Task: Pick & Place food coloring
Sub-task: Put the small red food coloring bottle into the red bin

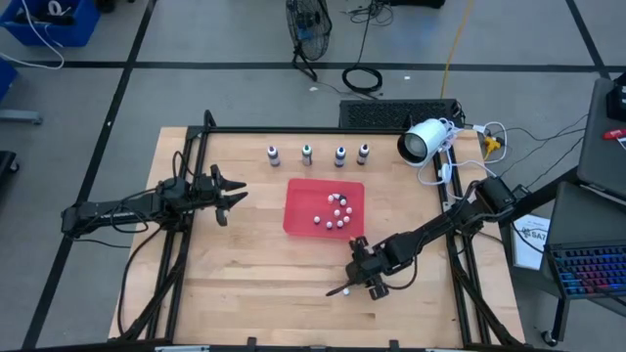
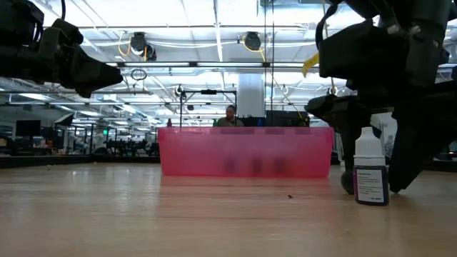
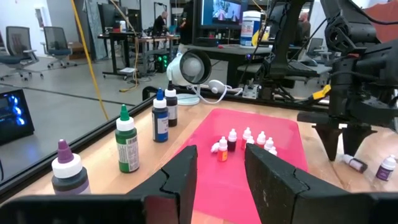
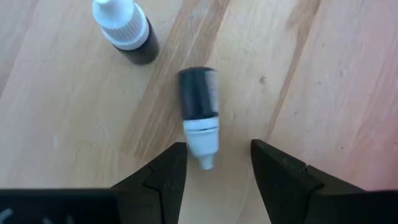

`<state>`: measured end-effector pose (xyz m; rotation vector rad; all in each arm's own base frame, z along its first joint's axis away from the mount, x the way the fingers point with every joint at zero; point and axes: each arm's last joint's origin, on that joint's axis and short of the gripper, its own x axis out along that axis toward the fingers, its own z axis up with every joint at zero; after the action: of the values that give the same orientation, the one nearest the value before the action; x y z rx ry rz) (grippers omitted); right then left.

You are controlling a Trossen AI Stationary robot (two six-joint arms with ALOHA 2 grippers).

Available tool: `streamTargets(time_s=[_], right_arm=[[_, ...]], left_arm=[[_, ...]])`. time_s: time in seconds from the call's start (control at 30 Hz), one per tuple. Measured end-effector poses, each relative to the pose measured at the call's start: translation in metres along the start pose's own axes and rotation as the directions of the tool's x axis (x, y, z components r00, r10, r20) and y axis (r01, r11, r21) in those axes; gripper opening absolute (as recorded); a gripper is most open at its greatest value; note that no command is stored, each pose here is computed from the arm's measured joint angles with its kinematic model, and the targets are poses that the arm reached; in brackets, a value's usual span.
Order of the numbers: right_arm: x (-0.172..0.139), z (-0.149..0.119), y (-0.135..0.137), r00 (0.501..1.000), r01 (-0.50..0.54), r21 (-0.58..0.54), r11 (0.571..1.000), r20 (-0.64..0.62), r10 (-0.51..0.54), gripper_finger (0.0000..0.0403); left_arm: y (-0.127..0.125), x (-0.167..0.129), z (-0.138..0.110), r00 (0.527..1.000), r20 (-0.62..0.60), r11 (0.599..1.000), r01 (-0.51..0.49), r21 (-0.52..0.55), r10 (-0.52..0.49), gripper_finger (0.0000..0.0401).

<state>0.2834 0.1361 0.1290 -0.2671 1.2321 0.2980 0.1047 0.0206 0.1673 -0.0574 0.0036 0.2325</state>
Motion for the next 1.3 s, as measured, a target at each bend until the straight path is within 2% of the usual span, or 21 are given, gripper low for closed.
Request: streamTargets(time_s=[0.23, 0.47, 0.53, 0.6, 0.73, 0.83, 0.93, 1.03, 1.3], right_arm=[[-0.001, 0.001, 0.0, 1.0, 0.007, 0.055, 0.998, 0.016, -0.008, 0.0171], [-0.002, 0.004, 0.004, 0.999, 0.0, 0.047, 0.999, 0.054, -0.002, 0.0171], [-0.002, 0.005, 0.004, 0.998, -0.002, 0.086, 0.996, 0.056, -0.003, 0.0171], [-0.002, 0.005, 0.004, 0.998, -0.005, 0.179, 0.984, 0.061, -0.006, 0.0171], [-0.002, 0.007, -0.002, 0.997, -0.04, 0.436, 0.899, 0.079, 0.006, 0.0171], [-0.002, 0.009, -0.008, 0.995, -0.089, 0.581, 0.809, 0.093, 0.043, 0.0171], [-0.002, 0.01, -0.013, 0.992, -0.129, 0.705, 0.698, 0.097, 0.085, 0.0171], [-0.002, 0.011, -0.016, 0.988, -0.154, 0.766, 0.624, 0.103, 0.118, 0.0171], [-0.003, 0.016, -0.015, 0.975, -0.218, 0.816, 0.536, 0.159, 0.154, 0.0171]], left_arm=[[0.0, 0.0, 0.0, 1.0, 0.0, 1.0, 0.0, 0.0, 0.0, 0.0136], [0.0, 0.0, 0.0, 1.0, 0.001, 1.0, 0.0, 0.0, 0.0, 0.0136], [0.0, 0.0, 0.0, 1.0, 0.0, 1.0, 0.0, 0.0, 0.0, 0.0136], [0.0, 0.0, 0.0, 1.0, 0.001, 1.0, 0.0, 0.0, 0.0, 0.0136], [0.0, 0.0, 0.0, 1.0, 0.0, 1.0, 0.0, 0.0, 0.0, 0.0136], [0.0, 0.0, 0.0, 1.0, 0.0, 1.0, 0.0, 0.0, 0.0, 0.0136], [0.0, 0.0, 0.0, 1.0, 0.0, 1.0, 0.0, 0.0, 0.0, 0.0136], [0.0, 0.0, 0.0, 1.0, 0.0, 1.0, 0.0, 0.0, 0.0, 0.0136], [0.0, 0.0, 0.0, 1.0, 0.0, 1.0, 0.0, 0.0, 0.0, 0.0136]])
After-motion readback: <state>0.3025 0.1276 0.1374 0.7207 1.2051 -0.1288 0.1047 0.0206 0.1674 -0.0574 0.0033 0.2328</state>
